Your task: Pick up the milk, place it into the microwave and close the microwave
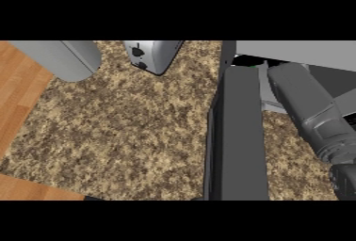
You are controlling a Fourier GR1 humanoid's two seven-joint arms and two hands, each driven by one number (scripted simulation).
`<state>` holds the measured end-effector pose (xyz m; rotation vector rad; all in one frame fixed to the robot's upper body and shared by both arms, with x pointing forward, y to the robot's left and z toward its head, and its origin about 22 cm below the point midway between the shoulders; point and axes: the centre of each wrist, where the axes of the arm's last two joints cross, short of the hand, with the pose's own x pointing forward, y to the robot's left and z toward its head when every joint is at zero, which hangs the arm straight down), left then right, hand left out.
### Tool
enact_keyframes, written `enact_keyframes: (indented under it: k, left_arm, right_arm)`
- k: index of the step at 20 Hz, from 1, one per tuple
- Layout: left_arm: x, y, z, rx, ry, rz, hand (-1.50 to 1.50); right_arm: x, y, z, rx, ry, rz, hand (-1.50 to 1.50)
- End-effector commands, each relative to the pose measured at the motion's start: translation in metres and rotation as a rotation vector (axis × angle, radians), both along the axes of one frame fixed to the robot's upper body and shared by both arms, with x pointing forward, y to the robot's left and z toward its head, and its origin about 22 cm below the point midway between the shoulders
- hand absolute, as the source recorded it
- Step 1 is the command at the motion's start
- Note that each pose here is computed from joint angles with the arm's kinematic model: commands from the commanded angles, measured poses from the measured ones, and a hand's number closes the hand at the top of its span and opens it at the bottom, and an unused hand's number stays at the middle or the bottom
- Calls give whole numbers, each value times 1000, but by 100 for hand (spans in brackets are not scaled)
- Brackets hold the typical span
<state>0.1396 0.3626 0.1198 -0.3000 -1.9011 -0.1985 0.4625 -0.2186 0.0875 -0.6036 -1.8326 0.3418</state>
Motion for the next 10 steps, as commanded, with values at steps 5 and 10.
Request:
enact_keyframes:
  k: [5,10]
  left_arm:
    - [0,-5,-14,-11,42,-9,-150]
    - [-3,-12,-30,-22,85,-25,-150]
  right_arm:
    - [2,23,3,114,-82,-47,-150]
    - [-2,7,-8,112,-60,-60,-150]
